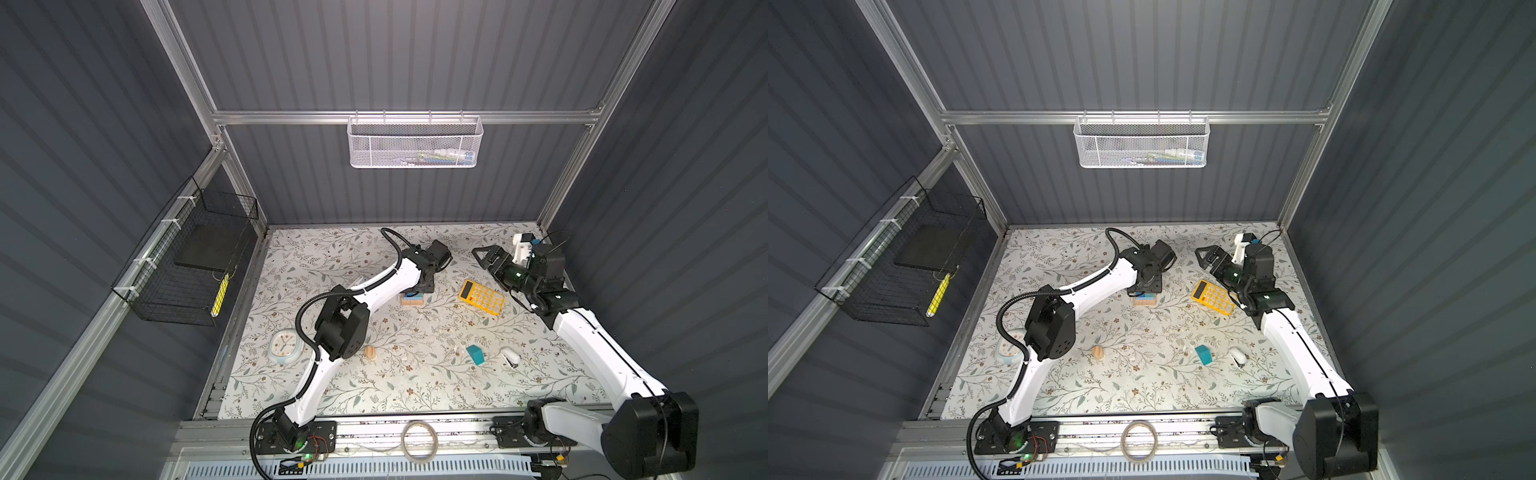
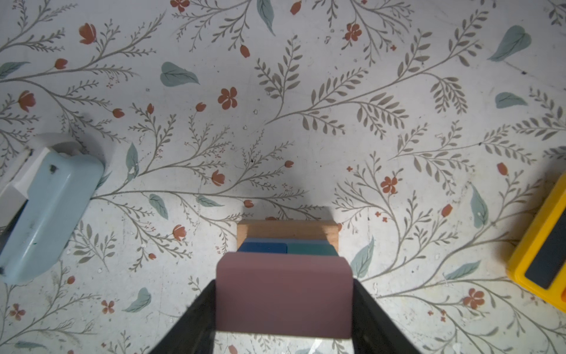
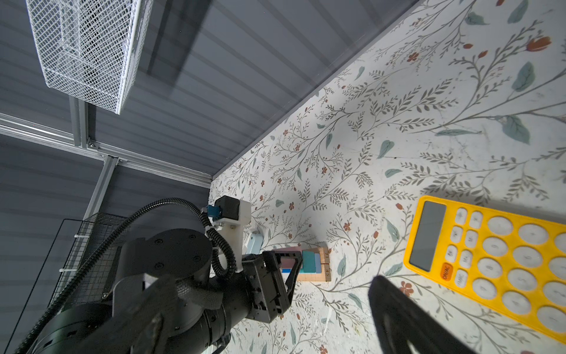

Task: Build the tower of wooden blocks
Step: 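Lower the pink block with the left gripper onto the blue and teal cubes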

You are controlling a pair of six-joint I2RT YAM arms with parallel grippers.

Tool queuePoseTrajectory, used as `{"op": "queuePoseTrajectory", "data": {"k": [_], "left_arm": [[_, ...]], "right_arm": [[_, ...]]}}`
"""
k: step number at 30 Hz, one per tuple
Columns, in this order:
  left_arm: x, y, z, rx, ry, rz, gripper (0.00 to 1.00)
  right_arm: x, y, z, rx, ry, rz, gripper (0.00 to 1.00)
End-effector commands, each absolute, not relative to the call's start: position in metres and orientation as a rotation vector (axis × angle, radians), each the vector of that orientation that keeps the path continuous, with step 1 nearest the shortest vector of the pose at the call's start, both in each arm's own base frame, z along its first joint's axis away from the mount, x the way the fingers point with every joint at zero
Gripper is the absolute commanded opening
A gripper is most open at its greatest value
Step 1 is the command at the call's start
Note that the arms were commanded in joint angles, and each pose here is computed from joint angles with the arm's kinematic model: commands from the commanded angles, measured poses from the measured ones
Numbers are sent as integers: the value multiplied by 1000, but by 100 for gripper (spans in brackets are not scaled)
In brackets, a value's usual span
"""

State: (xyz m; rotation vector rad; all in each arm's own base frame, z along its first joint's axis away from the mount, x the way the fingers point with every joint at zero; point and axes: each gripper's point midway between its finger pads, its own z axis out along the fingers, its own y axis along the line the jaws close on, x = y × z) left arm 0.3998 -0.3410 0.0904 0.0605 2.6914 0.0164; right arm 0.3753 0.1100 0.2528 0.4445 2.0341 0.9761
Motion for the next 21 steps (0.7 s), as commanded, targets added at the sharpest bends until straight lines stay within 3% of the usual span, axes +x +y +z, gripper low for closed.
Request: {"op": "queuePoseTrajectory", "data": {"k": [1,21], "left_arm": [[403,-339,94,35,2686,18,63],[402,-339,96,34,2685,5,63]], "right_arm": [[374,110,253,441,2029,988,99],[374,110,252,442,2030,991,99]]}}
